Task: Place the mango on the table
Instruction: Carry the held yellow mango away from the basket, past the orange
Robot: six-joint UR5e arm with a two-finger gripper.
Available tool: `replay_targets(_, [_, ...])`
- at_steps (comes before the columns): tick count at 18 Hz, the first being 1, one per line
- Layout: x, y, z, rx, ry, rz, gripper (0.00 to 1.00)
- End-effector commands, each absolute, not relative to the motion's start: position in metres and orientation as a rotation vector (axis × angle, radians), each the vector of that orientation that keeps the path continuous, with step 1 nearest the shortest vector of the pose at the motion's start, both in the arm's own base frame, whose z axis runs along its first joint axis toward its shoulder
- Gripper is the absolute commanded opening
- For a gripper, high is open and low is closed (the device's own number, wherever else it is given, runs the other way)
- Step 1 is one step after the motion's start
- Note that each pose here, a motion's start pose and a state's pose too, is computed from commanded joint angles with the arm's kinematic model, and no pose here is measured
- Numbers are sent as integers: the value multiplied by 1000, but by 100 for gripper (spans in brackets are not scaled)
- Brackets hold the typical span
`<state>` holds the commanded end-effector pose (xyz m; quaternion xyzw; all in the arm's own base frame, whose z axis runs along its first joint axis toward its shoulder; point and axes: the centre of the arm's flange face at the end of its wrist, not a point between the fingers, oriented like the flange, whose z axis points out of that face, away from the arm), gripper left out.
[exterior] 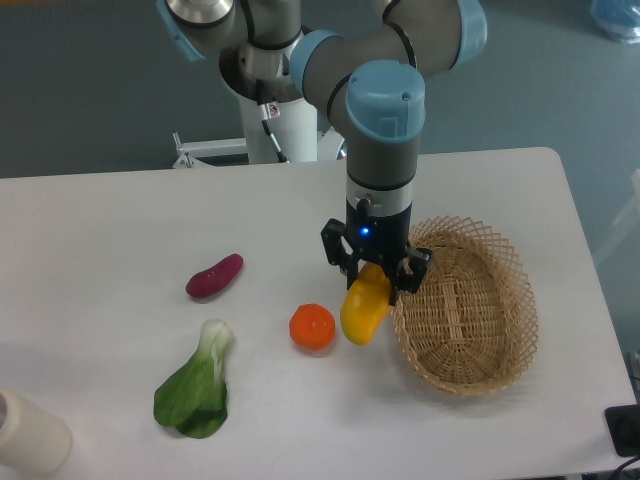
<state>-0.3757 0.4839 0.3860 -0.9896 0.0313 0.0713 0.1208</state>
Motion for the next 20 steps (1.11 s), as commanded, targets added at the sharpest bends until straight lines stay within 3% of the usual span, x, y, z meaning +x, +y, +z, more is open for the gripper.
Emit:
replay_targets(9, [-372,485,375,-2902,62,182,59])
replay_targets(13, [-344,498,362,-2907,82,159,59])
replay_targets(20, [-266,453,301,-3034,470,103,58])
